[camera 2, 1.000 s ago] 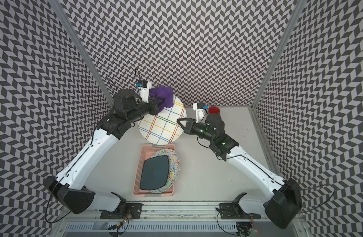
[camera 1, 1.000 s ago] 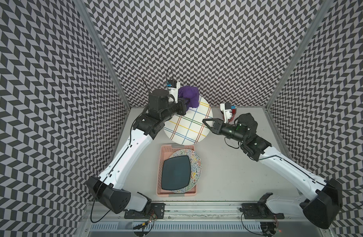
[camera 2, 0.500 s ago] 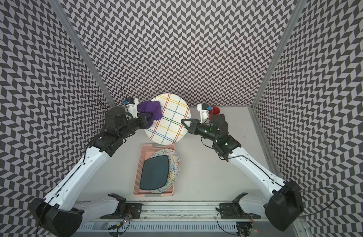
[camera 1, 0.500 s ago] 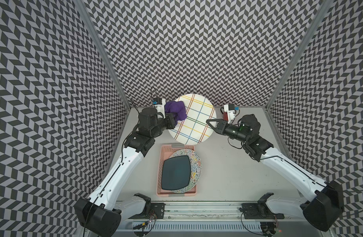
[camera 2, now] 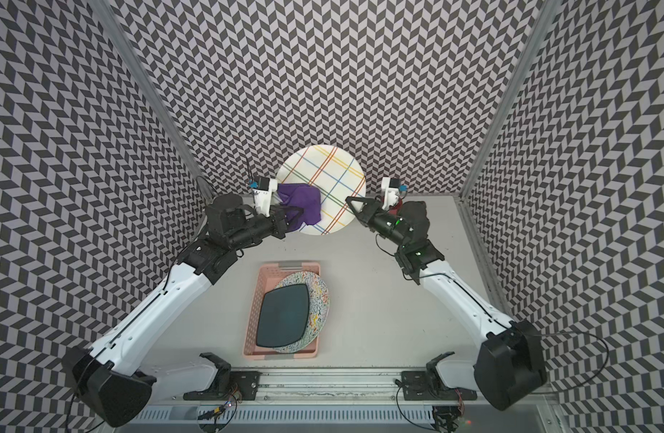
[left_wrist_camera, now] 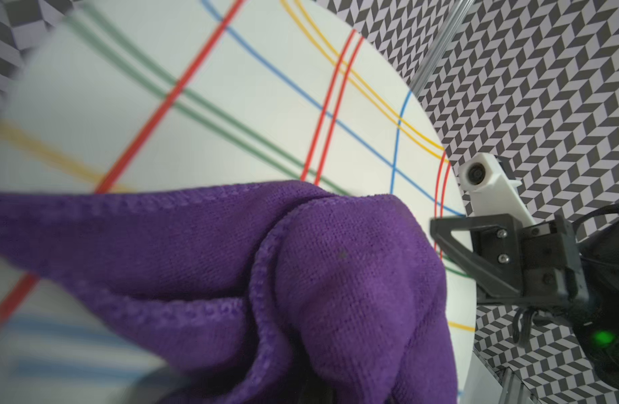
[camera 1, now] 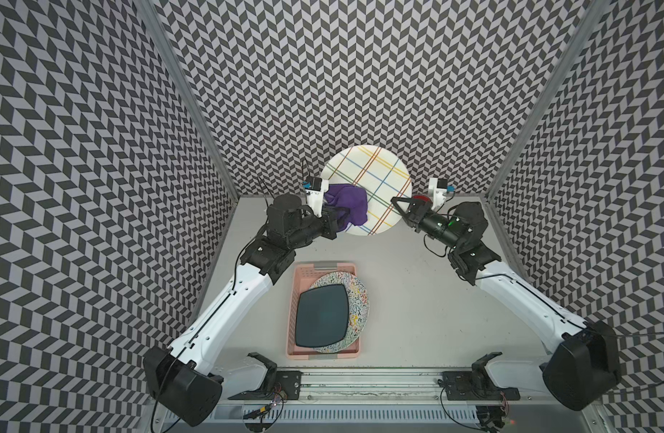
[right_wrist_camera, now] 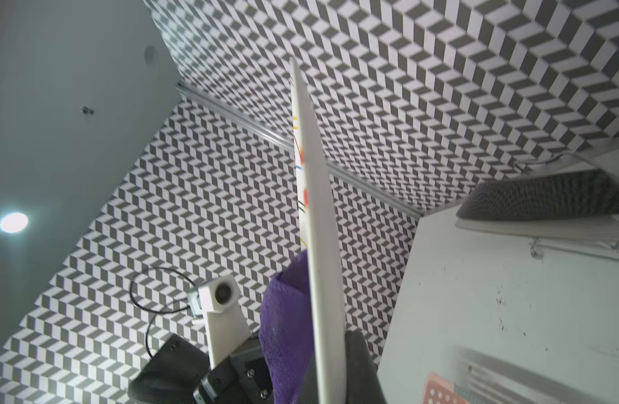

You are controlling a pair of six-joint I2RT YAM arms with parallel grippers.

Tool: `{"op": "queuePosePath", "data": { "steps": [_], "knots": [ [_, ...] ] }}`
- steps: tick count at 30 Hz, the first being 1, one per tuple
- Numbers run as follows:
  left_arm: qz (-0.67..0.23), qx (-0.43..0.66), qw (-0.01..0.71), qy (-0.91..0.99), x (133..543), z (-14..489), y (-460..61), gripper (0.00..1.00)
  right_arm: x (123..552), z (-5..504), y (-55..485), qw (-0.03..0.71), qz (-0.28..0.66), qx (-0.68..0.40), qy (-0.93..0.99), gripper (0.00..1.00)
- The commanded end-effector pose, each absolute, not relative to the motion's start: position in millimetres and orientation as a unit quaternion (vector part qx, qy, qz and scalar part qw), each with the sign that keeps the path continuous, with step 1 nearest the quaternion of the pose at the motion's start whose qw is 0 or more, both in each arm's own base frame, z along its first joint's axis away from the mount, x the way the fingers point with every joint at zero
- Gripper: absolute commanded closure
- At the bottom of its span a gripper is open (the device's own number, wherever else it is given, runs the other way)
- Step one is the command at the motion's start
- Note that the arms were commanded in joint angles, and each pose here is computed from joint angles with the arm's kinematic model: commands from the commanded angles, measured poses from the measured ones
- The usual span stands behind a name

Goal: Wipe the wet plate dry
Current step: Wipe the plate with towel.

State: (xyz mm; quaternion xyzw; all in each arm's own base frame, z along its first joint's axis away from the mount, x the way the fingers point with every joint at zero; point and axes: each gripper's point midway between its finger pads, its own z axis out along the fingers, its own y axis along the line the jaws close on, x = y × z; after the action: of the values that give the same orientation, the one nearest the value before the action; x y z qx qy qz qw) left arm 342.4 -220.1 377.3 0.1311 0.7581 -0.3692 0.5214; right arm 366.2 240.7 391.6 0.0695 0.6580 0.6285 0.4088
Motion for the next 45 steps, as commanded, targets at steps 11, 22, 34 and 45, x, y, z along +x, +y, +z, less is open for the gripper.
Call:
{"op": "queuePosePath", "data": {
  "steps": [11,22,34,45],
  "knots": [
    [-0.832,-0.094,0.37,0.402,331.8,494.9,-150.7,1.0,298.2,501.3,176.2,0.436,0.771,0.03,0.464,1.0],
    [-0.909,-0.094,0.265,0.307,327.6,526.4,-182.0,1.0,289.5,486.1,225.8,0.376,0.789,-0.042,0.484,1.0],
    [-0.942,-0.039,0.203,0.266,283.3,561.5,-222.7,1.0,302.4,489.6,256.0,0.365,0.799,-0.071,0.473,1.0],
    [-0.927,-0.044,0.241,0.283,294.1,557.0,-203.2,1.0,313.8,473.7,249.2,0.371,0.788,-0.04,0.49,1.0]
  ]
}}
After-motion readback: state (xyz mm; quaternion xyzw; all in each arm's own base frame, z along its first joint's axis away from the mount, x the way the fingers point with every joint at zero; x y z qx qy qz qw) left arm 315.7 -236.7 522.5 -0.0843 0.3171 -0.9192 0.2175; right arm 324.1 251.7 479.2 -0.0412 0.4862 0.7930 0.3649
